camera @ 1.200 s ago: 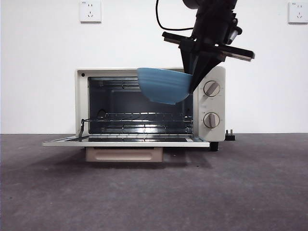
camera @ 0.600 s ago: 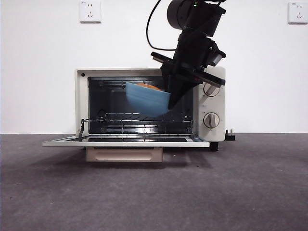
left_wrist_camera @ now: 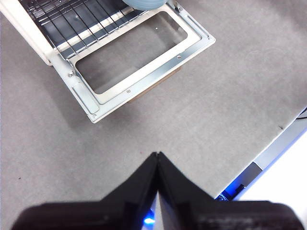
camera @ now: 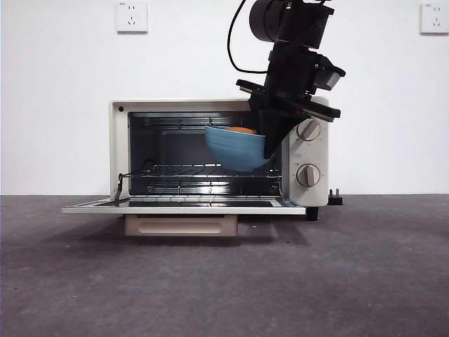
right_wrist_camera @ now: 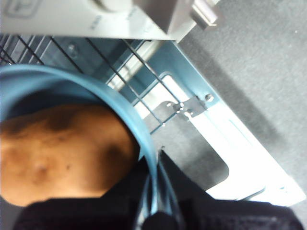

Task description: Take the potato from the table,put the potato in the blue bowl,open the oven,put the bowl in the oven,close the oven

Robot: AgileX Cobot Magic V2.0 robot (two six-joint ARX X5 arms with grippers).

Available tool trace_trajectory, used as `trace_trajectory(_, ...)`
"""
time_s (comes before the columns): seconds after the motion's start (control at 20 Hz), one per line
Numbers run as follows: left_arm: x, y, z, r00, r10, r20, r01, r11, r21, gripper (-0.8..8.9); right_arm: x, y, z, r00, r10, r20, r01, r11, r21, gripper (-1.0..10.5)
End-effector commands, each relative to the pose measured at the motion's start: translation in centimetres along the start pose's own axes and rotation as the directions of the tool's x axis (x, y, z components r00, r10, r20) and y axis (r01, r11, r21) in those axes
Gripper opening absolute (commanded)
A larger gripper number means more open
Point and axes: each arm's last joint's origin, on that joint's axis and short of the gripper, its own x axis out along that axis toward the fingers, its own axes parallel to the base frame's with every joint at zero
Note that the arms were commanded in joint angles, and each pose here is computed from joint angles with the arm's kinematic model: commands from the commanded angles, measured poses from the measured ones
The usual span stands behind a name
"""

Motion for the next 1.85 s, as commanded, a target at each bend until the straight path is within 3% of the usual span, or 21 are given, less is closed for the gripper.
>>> trace_trajectory(0.05, 0.0, 0.0, -0.1, 1.0, 0.001, 0.001, -0.001, 1.0, 0.014, -0.05, 0.6, 0.3, 0.0, 1.0, 0.013, 0.007, -0.013, 1.0, 0.019, -0.1)
trace_trajectory(0.4, 0.0, 0.0, -0.1, 1.0, 0.001, 0.0, -0.001, 1.0, 0.014, -0.05, 0.6, 0.4, 0.0, 1.0, 0.022, 0.009, -0.022, 1.0, 0.019, 0.1)
trace_trajectory(0.55, 0.0, 0.0, -0.1, 1.0, 0.001, 0.0, -0.001, 1.0, 0.014, -0.05, 0.6, 0.5, 0.0, 0.999, 0.031, 0.012, -0.031, 0.999, 0.011, 1.5)
trace_trajectory(1.2, 0.0, 0.0, -0.1, 1.0, 0.001, -0.004, -0.001, 1.0, 0.013, -0.05, 0.0, 0.9, 0.1, 0.998, 0.06, 0.023, -0.059, 0.998, -0.01, 1.6)
trace_trajectory(1.4, 0.0, 0.0, -0.1, 1.0, 0.001, -0.003, -0.001, 1.0, 0.013, -0.05, -1.3, 1.7, 0.3, 0.996, 0.087, 0.035, -0.085, 0.995, -0.057, 1.6)
trace_trajectory(1.7, 0.0, 0.0, -0.1, 1.0, 0.001, -0.003, -0.001, 1.0, 0.013, -0.05, -2.9, 1.5, 0.2, 1.0, 0.02, 0.019, -0.018, 0.995, -0.102, 1.6)
trace_trajectory(1.85, 0.1, 0.0, 0.0, 1.0, 0.003, 0.009, -0.003, 1.0, 0.014, -0.05, -4.2, 1.6, 0.2, 1.0, -0.002, 0.009, 0.004, 0.977, -0.213, 1.6)
